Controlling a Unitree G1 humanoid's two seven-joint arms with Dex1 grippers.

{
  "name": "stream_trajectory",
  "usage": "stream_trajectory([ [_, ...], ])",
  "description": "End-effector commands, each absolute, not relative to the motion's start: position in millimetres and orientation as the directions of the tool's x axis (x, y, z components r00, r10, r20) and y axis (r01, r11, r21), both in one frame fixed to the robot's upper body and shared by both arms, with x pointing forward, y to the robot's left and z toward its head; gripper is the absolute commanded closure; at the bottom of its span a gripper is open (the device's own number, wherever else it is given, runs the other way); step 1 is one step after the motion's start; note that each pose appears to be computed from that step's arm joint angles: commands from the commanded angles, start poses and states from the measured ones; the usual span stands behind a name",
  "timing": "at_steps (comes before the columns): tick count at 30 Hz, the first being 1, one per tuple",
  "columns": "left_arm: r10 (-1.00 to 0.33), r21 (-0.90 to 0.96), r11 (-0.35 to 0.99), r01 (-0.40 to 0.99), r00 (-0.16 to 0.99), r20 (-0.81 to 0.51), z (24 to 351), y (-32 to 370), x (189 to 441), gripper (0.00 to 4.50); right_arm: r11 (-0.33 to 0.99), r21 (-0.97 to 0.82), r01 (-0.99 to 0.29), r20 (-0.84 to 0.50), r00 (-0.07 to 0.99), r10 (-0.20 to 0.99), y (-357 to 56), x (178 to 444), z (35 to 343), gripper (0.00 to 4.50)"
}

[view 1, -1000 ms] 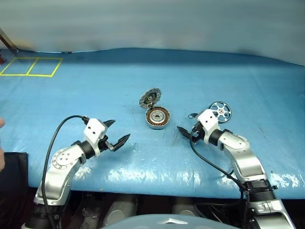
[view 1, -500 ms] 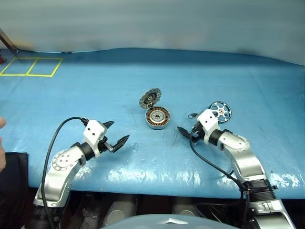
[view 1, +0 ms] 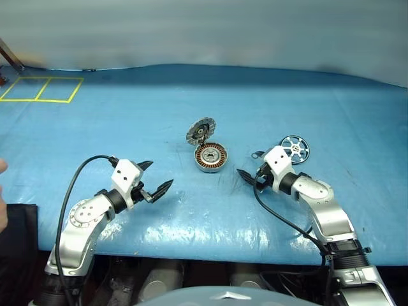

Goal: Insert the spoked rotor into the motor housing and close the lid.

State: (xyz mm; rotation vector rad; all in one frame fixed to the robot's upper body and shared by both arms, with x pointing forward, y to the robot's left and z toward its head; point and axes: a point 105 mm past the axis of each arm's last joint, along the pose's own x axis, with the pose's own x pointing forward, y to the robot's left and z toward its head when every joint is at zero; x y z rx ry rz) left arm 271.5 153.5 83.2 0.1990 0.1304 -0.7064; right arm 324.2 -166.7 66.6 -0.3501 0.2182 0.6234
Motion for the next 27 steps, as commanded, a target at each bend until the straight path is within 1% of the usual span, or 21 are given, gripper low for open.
stream_trajectory([
  [1,-0.636,0.157,0.736,0.659,0.752,-0.173,88,154,272,0.02,0.753,-0.268,-0.601,-0.275,0.797,0.538,-165,327,76,0.0],
  [4,-0.643,0.198,0.706,0.68,0.732,-0.223,85,156,270,0.02,0.752,-0.267,-0.603,-0.274,0.795,0.54,-166,327,77,0.0],
  [8,-0.668,0.325,0.597,0.734,0.679,-0.306,95,159,273,0.02,0.749,-0.266,-0.607,-0.268,0.792,0.548,-165,326,79,0.0],
  [13,-0.681,0.457,0.377,0.806,0.576,-0.453,107,157,281,0.02,0.726,-0.275,-0.63,-0.264,0.776,0.573,-158,323,82,0.0],
  [16,-0.669,0.484,0.258,0.836,0.516,-0.535,108,157,287,0.02,0.722,-0.281,-0.632,-0.241,0.775,0.584,-153,322,86,0.0],
  [22,-0.651,0.506,0.049,0.861,0.412,-0.638,118,146,302,0.02,0.716,-0.285,-0.638,-0.224,0.77,0.597,-145,316,90,0.0],
  [26,-0.581,0.454,-0.213,0.865,0.261,-0.771,131,127,314,0.02,0.697,-0.302,-0.65,-0.237,0.76,0.606,-144,316,92,0.0],
  [27,-0.554,0.445,-0.266,0.855,0.242,-0.797,135,122,318,0.02,0.695,-0.309,-0.65,-0.239,0.76,0.604,-146,316,93,0.0],
])
